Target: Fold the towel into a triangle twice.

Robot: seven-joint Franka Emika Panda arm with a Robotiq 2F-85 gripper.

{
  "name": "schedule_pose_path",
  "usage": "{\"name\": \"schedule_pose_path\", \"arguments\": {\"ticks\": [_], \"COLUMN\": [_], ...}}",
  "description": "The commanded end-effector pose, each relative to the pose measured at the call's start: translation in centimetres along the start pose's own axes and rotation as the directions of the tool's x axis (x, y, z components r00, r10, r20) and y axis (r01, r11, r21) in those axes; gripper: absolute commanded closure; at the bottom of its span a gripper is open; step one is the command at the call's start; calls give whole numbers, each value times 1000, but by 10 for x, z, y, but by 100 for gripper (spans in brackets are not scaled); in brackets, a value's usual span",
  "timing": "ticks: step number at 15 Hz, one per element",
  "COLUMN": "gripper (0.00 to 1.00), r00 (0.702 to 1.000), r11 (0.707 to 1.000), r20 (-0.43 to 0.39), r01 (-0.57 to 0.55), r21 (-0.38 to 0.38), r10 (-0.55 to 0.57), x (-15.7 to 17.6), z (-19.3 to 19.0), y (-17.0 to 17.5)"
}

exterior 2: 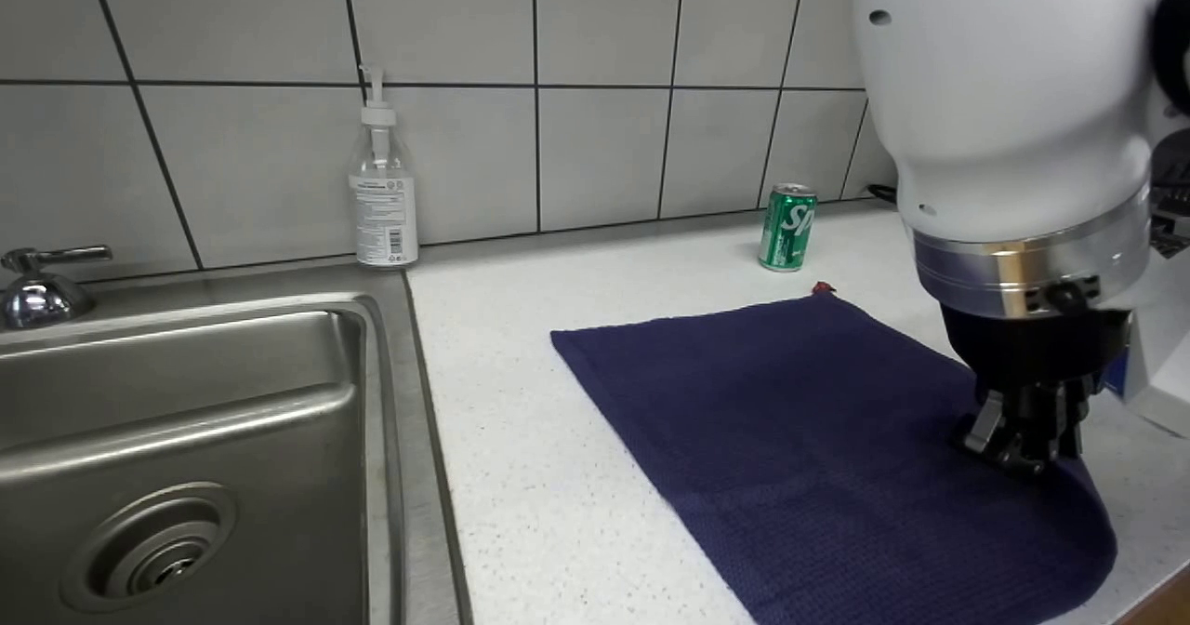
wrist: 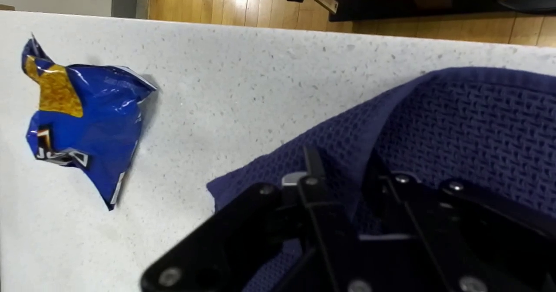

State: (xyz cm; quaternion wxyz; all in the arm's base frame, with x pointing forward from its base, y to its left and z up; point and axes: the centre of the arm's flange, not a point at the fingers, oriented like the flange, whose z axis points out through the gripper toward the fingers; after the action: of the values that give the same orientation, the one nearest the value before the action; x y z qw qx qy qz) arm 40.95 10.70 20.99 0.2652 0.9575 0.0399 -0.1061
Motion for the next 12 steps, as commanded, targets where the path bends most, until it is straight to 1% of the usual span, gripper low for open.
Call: {"name": "schedule_pose_path", "arguments": {"ticks": [1, 7, 12], "gripper": [100, 99, 99], "r00": [1000, 999, 997], "r11": [1000, 1000, 999], "r20": [-17, -36, -74], "r01": [-4, 9, -27], "r21": [-28, -18, 23], "r10": [3, -10, 28], "x": [-3, -7, -9], "z": [-7, -17, -37], "y": [-6, -4, 18]}}
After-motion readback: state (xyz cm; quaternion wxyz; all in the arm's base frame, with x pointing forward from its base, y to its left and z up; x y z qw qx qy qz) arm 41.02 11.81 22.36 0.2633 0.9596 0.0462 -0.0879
